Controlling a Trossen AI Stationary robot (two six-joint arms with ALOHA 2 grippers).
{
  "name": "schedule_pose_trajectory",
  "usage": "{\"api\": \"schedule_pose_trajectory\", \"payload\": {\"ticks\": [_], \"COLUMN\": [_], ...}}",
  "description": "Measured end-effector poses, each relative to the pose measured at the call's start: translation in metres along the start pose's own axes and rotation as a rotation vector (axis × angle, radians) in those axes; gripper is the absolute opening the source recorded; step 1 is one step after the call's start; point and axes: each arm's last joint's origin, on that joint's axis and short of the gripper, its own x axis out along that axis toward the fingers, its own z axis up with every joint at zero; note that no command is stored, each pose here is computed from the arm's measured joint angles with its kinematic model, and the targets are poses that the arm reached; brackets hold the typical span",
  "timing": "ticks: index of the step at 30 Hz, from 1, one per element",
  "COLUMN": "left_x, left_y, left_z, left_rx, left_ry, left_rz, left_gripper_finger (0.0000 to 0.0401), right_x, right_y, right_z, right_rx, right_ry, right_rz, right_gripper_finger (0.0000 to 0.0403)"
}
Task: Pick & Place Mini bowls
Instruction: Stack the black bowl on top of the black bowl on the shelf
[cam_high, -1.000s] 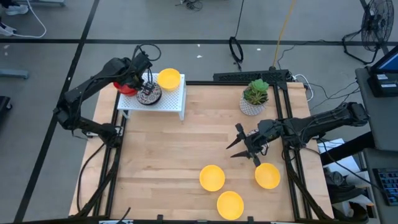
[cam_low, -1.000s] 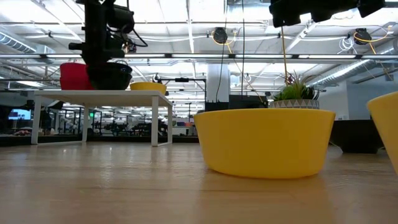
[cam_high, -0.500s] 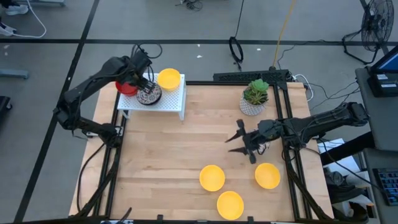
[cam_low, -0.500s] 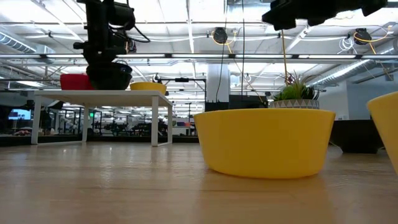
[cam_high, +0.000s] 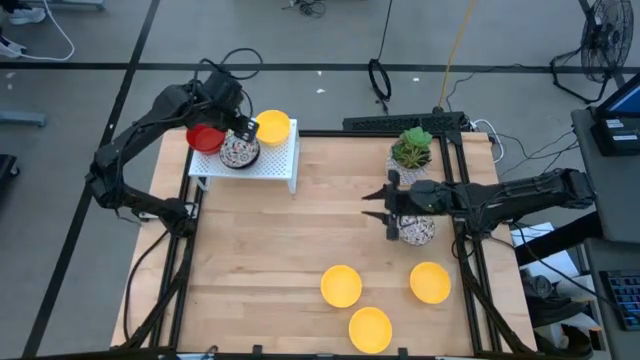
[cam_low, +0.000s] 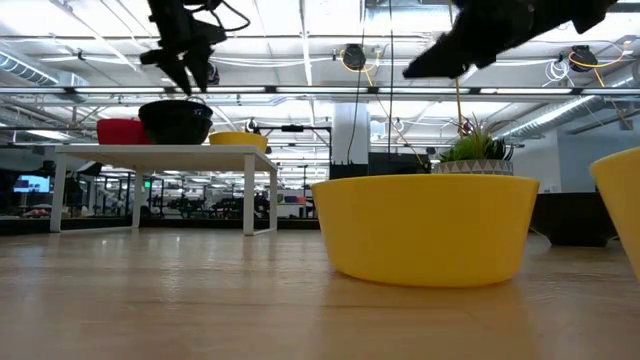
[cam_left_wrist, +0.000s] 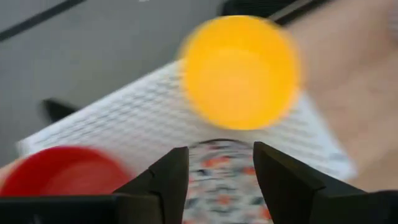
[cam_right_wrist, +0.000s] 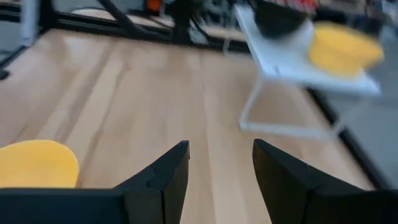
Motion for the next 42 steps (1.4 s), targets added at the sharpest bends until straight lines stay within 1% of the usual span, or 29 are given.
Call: {"api": "schedule_pose_trajectory", "payload": {"ticks": [4,8,10,14,16,18,23,27,30,32,37,42], "left_x": [-0.003,-0.007,-0.010,-0.016,-0.018,-0.020,-0.022,-0.025,-0.026,-0.027,-0.029,-0.030], "left_y": [-0.021,-0.045,-0.057,-0.074,-0.080,-0.085,-0.095,-0.101,-0.105,-0.107,-0.112,-0.114], "left_z": [-0.001,-0.002,-0.003,-0.005,-0.005,-0.007,-0.012,-0.017,-0.020,-0.022,-0.026,-0.028], "left_rx": [0.078,0.173,0.213,0.273,0.295,0.309,0.348,0.373,0.414,0.434,0.452,0.465], "left_ry": [-0.024,-0.079,-0.113,-0.173,-0.199,-0.210,-0.207,-0.200,-0.199,-0.197,-0.194,-0.194], "left_rz": [-0.141,-0.255,-0.294,-0.354,-0.374,-0.391,-0.417,-0.436,-0.445,-0.449,-0.464,-0.470], "left_gripper_finger": [0.0167,0.0155,0.0151,0.0145,0.0145,0.0145,0.0145,0.0145,0.0145,0.0145,0.0145,0.0145], "right_x": [-0.004,-0.012,-0.015,-0.019,-0.018,-0.016,-0.007,0.001,0.004,0.003,-0.003,-0.007], "right_y": [-0.009,-0.010,-0.011,-0.008,-0.005,-0.001,0.013,0.020,0.023,0.023,0.021,0.021], "right_z": [-0.004,-0.009,-0.013,-0.022,-0.025,-0.028,-0.033,-0.041,-0.045,-0.044,-0.031,-0.038], "right_rx": [0.096,0.191,0.284,0.497,0.576,0.624,0.662,0.711,0.720,0.727,0.713,0.713], "right_ry": [0.162,0.331,0.388,0.504,0.552,0.590,0.653,0.723,0.761,0.792,0.837,0.925], "right_rz": [-0.034,-0.085,-0.109,-0.083,-0.065,-0.050,-0.046,-0.081,-0.095,-0.106,-0.142,-0.194], "right_gripper_finger": [0.0164,0.0164,0.0164,0.0165,0.0165,0.0165,0.0164,0.0165,0.0165,0.0165,0.0165,0.0165]}}
